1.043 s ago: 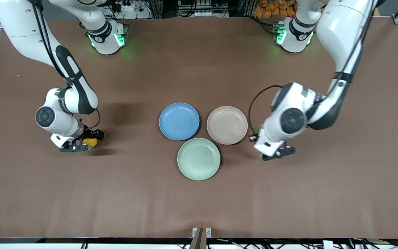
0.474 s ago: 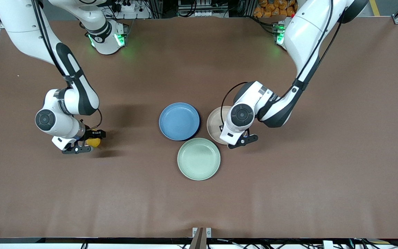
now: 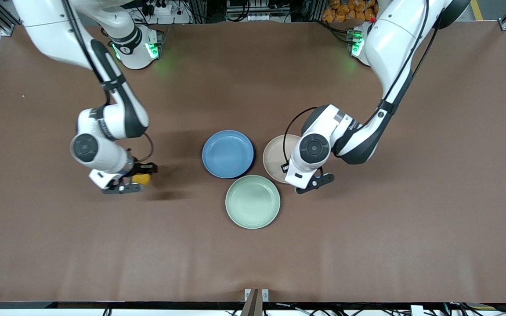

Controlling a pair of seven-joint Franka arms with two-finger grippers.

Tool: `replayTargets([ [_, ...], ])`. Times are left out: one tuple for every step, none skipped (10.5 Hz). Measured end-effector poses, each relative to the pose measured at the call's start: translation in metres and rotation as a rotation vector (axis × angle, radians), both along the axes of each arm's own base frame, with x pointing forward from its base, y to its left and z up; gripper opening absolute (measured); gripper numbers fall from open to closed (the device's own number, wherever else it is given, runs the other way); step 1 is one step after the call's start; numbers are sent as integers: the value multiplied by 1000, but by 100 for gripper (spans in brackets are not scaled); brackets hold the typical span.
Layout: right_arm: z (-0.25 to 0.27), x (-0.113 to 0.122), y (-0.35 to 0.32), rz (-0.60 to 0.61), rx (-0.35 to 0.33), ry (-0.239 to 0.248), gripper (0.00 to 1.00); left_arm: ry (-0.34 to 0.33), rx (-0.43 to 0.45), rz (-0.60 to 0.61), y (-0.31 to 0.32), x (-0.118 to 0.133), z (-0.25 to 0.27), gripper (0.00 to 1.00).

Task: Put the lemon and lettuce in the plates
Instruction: 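Carry the lettuce onto the beige plate while the right gripper grasps the lemon, then release the lettuce and raise the left gripper while the right gripper carries the lemon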

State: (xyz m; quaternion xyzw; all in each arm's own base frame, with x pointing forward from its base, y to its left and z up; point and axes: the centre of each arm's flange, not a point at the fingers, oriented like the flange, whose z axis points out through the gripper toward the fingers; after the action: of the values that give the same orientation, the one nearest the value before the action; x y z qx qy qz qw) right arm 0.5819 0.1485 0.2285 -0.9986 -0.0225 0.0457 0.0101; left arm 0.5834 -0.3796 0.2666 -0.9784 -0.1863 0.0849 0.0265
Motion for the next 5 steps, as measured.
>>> replayTargets([
  [5,-4,29,-25,5,-7,59,-20,1,10,6,5,19,68],
  [9,-8,54,-46,7,-16,59,-50,3,19,13,10,45,81],
  [12,-12,78,-48,11,-23,59,-110,17,4,24,17,78,95],
  [15,-18,102,-28,20,-27,59,-173,42,-27,38,23,111,100],
  [17,-24,123,-8,30,-29,59,-213,58,-59,58,29,141,100],
])
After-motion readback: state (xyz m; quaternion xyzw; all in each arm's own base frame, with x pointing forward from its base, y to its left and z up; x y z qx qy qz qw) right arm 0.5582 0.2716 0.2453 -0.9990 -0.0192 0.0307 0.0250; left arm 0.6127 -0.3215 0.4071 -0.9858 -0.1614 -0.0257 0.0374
